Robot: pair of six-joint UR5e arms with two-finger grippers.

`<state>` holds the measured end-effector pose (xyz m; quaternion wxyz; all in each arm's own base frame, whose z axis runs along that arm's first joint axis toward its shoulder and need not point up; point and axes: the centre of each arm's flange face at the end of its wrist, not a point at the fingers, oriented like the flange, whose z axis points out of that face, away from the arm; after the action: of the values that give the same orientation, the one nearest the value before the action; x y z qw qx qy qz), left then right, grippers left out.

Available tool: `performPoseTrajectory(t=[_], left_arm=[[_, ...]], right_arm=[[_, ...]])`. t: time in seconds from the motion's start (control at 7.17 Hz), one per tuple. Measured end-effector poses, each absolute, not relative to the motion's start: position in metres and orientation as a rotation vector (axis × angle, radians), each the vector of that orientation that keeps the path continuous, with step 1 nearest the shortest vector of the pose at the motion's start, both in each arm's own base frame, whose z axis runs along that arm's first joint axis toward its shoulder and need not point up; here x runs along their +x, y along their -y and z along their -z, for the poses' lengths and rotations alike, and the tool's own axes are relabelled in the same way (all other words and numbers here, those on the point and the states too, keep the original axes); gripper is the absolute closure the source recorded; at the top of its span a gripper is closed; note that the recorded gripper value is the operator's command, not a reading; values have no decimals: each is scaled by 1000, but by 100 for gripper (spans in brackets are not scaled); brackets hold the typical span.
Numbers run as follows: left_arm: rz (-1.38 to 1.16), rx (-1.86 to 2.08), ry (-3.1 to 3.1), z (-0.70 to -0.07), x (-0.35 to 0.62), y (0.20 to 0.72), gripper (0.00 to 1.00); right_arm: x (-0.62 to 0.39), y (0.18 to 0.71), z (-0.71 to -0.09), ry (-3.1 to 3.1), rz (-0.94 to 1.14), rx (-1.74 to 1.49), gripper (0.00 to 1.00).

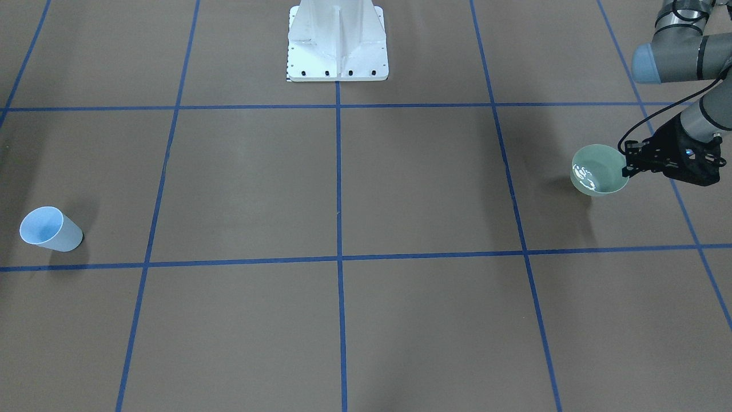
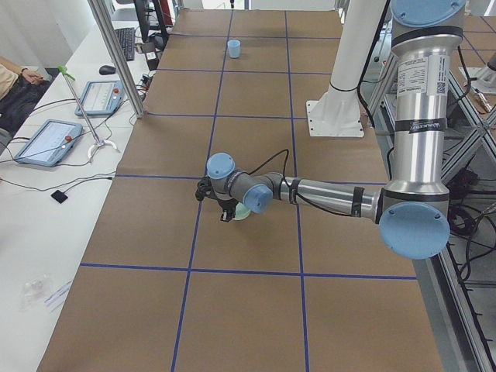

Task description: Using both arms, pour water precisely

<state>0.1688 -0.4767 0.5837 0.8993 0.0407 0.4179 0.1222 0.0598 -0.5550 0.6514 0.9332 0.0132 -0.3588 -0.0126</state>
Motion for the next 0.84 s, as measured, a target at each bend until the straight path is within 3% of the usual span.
performPoseTrajectory(t=[0.14, 0.28, 0.42, 0.84], left_arm=[[-254, 83, -865, -586, 171, 480, 100], [-256, 87, -866, -590, 173, 485, 80], [-258, 95, -870, -593, 175, 488, 42], [-261, 108, -874, -593, 177, 494, 6]], right_arm=[[60, 555, -651, 734, 26, 28, 0], [60, 555, -651, 733, 27, 29, 0], [60, 555, -651, 732, 27, 29, 0], [60, 556, -651, 730, 27, 30, 0]])
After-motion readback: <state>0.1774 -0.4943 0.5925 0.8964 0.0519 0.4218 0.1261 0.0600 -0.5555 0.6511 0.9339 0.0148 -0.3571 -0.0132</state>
